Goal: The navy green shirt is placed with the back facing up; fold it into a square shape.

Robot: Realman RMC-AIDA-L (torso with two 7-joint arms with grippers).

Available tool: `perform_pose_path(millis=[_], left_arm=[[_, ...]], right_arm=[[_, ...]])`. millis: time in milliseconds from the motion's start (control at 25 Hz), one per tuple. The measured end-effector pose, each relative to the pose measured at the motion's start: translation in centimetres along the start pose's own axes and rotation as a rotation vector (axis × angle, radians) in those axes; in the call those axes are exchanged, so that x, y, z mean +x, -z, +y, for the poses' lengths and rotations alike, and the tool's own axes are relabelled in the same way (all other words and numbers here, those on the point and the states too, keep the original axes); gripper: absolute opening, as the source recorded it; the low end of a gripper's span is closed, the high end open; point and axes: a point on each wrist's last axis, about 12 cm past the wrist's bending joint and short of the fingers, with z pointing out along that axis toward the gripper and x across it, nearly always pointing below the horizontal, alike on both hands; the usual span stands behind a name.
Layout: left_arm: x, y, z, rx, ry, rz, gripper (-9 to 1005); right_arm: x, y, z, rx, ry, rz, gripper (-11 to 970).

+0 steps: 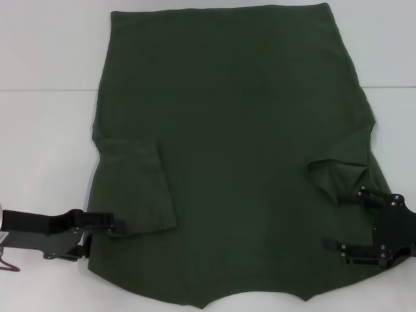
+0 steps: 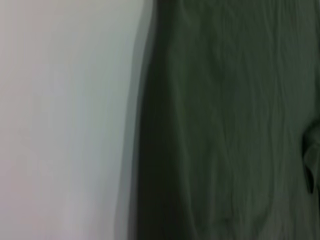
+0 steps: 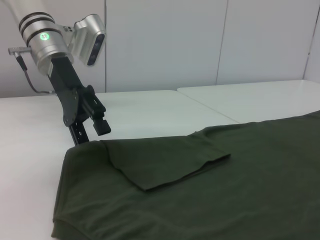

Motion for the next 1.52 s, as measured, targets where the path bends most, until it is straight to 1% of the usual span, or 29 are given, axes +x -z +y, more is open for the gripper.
perform_pose_path(millis=[240, 440, 640, 760, 960, 1200, 1280, 1400, 1520], left_arm=[[-0.4, 0.0, -0.2, -0.012, -0.017, -0.009, 932], [-0.7, -0.1, -0.7, -0.043, -0.069, 0.004, 910], [-0.8, -0.4, -0.8, -0.062, -0.070, -0.003, 712], [-0.8, -0.2, -0.7, -0.068, -0.069, -0.003, 475], [-0.8, 0.0, -0.6, -0.077, -0.072, -0.004, 365], [-0.7, -0.2, -0.5, -0.091, -0.080, 0.013, 233], [-0.6, -0.2, -0.5, -0.090, -0.083, 0.014, 157], [-0.6, -0.2, -0.6, -0.088, -0.095, 0.022, 43], [-0.6, -0.3, -0.8, -0.088, -0.119, 0.037, 44]], right_arm=[[-0.1, 0.1, -0.1, 0.009, -0.003, -0.001, 925], [0.0, 0.4, -0.3, 0.025, -0.010, -0.006, 925], [0.0, 0.5, -0.3, 0.033, -0.013, -0.010, 925], [0.0, 0.6, -0.2, 0.033, -0.018, -0.018, 926], [0.0, 0.8, -0.1, 0.034, -0.022, -0.026, 926], [0.0, 0.8, 0.0, 0.032, -0.027, -0.028, 926], [0.0, 0.8, 0.0, 0.032, -0.039, -0.030, 926], [-0.7, 1.7, -0.4, 0.031, -0.128, -0.046, 924], [-3.0, 3.7, -1.7, 0.028, -0.271, -0.019, 922]])
